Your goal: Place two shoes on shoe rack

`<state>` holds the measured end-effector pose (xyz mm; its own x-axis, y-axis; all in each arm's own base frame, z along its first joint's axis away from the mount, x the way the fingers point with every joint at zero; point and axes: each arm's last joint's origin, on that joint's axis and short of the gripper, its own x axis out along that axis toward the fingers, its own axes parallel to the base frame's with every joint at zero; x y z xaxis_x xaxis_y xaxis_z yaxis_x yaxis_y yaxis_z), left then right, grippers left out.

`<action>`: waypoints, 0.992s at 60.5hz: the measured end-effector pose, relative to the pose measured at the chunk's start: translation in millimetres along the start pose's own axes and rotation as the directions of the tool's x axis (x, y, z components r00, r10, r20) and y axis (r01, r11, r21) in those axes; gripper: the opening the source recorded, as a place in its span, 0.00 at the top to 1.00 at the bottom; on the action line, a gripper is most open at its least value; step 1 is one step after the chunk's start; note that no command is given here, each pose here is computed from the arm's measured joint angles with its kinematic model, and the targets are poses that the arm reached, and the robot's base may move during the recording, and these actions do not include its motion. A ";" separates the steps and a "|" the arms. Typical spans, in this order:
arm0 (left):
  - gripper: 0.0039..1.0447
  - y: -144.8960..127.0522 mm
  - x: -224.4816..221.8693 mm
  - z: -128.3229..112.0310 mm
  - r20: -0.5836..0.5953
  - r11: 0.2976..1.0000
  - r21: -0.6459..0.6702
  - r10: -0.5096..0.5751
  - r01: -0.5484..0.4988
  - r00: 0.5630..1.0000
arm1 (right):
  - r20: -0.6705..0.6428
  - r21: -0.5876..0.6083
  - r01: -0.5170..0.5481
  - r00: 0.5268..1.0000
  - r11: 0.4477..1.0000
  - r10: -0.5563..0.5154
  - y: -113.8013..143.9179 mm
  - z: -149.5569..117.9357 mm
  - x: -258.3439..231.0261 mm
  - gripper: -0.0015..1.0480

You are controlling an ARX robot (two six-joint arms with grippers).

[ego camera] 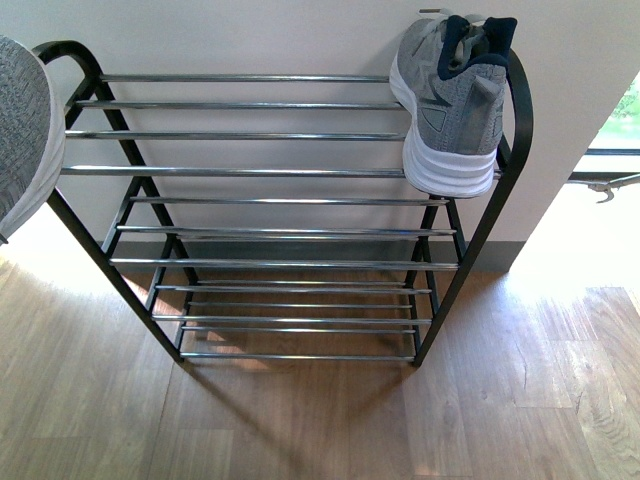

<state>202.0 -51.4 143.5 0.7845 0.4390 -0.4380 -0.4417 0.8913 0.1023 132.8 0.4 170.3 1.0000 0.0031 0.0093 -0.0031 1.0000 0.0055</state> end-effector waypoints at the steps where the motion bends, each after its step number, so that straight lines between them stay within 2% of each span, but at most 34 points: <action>1: 0.99 0.0 0.0 0.0 0.000 1.000 0.000 0.000 0.000 1.000 | 0.001 0.000 0.000 1.000 1.000 0.000 0.0 0.2 -0.4 0.98; 60: 0.99 0.0 0.0 0.0 0.000 1.000 0.000 0.000 0.000 1.000 | 0.010 0.000 0.000 1.000 1.000 0.000 0.0 2.6 -24.5 0.98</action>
<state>202.0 -51.4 143.5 0.7845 0.4390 -0.4380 -0.4417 0.8913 0.1023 108.3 0.3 172.7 0.9998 0.0031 0.0196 -0.0032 1.0000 0.0055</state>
